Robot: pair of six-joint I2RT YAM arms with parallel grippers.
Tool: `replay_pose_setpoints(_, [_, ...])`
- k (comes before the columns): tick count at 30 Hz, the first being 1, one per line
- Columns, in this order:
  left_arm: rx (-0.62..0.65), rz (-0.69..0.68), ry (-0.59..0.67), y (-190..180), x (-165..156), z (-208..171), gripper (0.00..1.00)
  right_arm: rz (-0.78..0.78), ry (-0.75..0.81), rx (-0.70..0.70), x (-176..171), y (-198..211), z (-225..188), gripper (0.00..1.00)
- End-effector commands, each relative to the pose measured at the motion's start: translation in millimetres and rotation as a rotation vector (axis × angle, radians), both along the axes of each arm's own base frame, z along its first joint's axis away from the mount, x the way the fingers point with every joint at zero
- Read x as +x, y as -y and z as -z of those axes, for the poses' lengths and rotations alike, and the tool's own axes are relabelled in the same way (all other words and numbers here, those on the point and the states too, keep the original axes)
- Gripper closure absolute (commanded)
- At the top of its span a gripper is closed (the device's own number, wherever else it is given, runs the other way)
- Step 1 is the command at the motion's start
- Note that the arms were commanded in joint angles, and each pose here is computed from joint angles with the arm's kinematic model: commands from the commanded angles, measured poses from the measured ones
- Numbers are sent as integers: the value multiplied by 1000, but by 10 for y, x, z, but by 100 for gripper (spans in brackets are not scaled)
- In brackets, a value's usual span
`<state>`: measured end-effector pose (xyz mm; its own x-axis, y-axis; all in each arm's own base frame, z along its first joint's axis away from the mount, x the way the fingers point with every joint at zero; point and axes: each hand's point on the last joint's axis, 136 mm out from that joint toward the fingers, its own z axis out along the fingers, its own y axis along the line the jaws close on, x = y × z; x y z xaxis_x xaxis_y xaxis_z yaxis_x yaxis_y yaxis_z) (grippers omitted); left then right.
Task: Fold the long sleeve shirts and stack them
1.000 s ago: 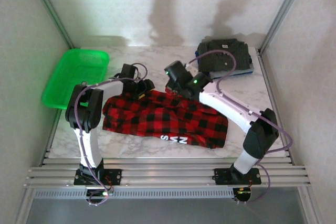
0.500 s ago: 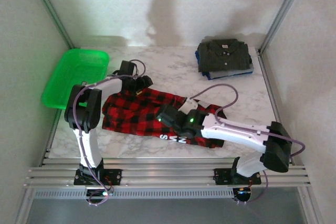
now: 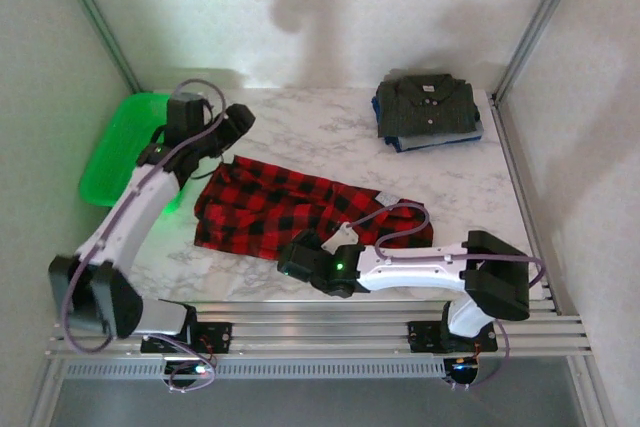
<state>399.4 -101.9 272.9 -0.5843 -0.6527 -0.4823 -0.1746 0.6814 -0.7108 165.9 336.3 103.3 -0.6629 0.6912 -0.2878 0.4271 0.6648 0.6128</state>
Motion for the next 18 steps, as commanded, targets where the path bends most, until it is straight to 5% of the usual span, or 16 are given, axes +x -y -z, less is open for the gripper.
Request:
replay_pose_setpoints(1, [-7,-60,-104,-103,-446,255,21,-41,5,2,-103,105,-293,27])
replay_pose_setpoints(8, [-48,20,-231,244,-1315,776,20,-96,157,-102,-61,758,-963,24])
replay_pose_setpoints(13, [-132,64,-293,493,-1672,1120,20,-178,153,-123,275,1056,-906,30])
replay_pose_setpoints(18, [-138,91,-315,586,-1893,1225,20,-290,6,-116,601,1147,-443,69])
